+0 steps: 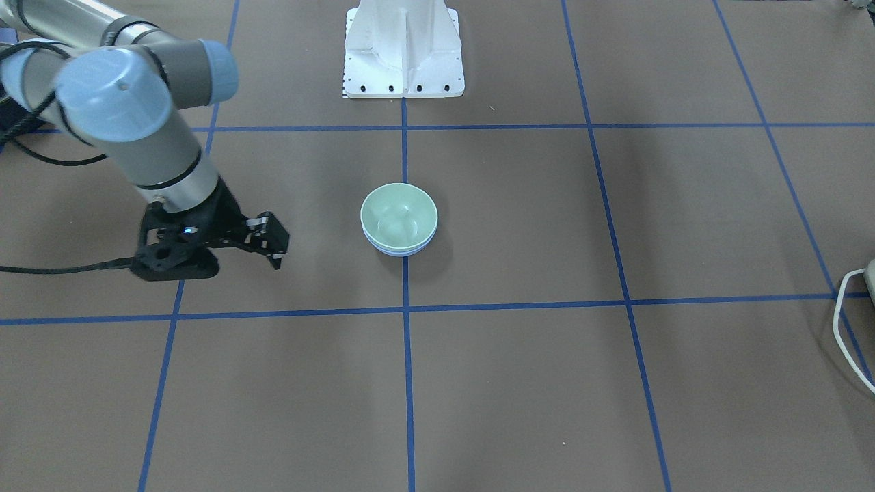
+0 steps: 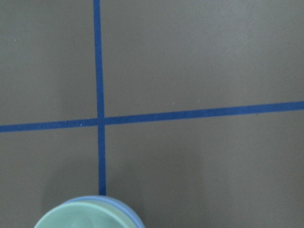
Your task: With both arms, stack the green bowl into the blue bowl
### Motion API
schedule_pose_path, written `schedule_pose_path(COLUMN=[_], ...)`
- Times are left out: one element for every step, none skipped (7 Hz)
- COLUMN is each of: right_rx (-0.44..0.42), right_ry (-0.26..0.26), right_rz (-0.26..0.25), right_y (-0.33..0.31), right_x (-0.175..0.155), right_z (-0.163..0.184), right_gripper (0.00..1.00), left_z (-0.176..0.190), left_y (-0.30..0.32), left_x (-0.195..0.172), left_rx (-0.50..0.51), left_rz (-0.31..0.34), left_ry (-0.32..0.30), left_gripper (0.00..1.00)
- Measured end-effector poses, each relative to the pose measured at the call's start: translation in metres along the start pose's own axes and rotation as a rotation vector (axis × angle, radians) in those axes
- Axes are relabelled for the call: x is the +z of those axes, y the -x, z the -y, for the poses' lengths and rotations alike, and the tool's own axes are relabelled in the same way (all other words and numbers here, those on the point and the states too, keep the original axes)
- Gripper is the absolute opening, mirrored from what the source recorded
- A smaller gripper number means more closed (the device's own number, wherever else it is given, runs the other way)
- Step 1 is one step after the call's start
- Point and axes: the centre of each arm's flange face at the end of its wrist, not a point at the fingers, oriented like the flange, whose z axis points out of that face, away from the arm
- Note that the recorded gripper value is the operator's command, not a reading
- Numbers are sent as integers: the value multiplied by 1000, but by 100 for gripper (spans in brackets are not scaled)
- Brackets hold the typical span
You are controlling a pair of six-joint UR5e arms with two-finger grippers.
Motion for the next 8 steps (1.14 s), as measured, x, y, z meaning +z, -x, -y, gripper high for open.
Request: schedule_pose_path(right_rx=[-52, -99, -134, -161, -171, -146, -99, -49], right_ry=[5, 17, 30, 46, 62, 72, 77, 75], right_rz=[-36, -72, -105, -134, -154, -171, -181, -173], right_y=[-70, -144, -215, -286, -348, -406, -451, -481], right_x=[-14, -25, -33, -42, -50, -59, -67, -76], right_z=[20, 27, 24, 10, -9, -35, -61, -85], right_gripper=[100, 100, 100, 100, 100, 100, 100, 100], left_z=[-2, -5, -10, -13, -12, -11, -12, -12], left_y=[-5, -12, -14, -12, -14, -15, -16, -17], left_x=[-5, -11, -12, -10, -11, -12, -13, -14], left_rx=[-19, -17, -15, -14, 0, 15, 27, 38], left_rz=[-4, -7, -10, -12, -12, -11, -11, -11], left_ry=[-11, -24, -28, -28, -45, -63, -73, -83], left_gripper=[99, 99, 99, 99, 99, 99, 99, 99])
